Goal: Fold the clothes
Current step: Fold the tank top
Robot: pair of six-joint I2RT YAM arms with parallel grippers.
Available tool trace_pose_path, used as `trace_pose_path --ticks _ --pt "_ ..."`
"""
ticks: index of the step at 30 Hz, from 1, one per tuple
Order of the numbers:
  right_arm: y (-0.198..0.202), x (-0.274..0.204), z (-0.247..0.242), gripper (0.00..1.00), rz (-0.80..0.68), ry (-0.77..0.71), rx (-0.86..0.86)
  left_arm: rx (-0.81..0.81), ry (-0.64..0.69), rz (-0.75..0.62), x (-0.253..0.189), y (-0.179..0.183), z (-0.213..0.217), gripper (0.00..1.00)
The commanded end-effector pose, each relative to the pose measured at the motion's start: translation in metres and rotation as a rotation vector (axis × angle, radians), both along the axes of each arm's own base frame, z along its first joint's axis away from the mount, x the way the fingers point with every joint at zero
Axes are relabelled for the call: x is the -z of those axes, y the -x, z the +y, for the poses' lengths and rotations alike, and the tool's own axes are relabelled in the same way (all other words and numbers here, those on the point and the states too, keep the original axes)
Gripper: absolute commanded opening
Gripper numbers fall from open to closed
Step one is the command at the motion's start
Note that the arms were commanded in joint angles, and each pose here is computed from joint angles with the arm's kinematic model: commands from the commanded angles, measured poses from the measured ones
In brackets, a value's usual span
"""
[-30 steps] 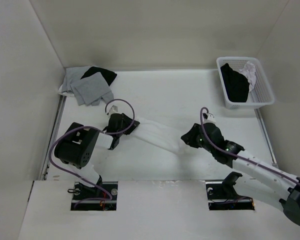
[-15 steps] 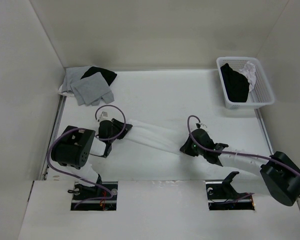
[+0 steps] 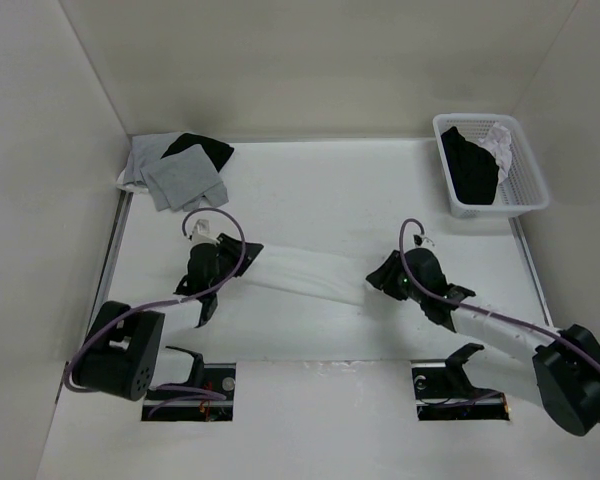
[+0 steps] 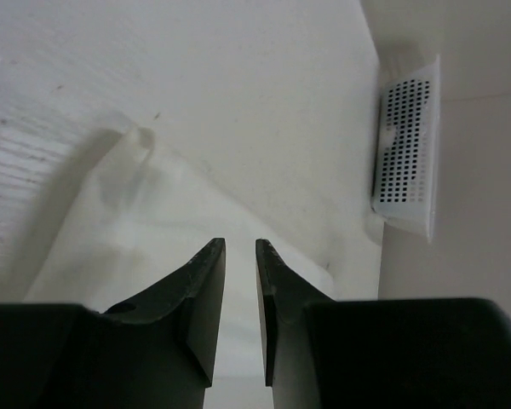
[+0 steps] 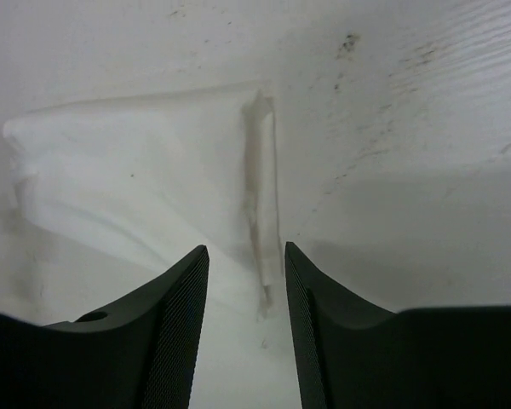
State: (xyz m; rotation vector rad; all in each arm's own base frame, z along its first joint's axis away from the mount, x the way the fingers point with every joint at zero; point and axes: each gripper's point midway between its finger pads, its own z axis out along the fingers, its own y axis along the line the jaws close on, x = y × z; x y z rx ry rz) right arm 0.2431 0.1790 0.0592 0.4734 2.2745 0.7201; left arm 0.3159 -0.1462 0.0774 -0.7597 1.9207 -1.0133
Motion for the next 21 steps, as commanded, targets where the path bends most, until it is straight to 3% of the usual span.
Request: trace_pose_path --ticks 1,9,15,21 --pt "-0.01 0.006 0.003 0.46 0.007 -0.033 -0.024 -0.006 -0.063 -0.087 -0.03 -0.011 -0.001 0.2" --pt "-0.013 0.031 0.03 0.45 0.085 -0.156 -0.099 0.034 -0.075 -0.138 -0.049 -0.015 -0.016 0.21" --pt "-0.023 0.03 0.027 0.16 0.08 -0.215 -0.039 0.046 -0.074 -0.133 -0.047 -0.015 -0.018 0.21" --pt "-0.015 0.014 0.001 0.07 0.036 -0.133 0.036 0.095 -0.062 -0.152 -0.054 -0.006 -0.037 0.21"
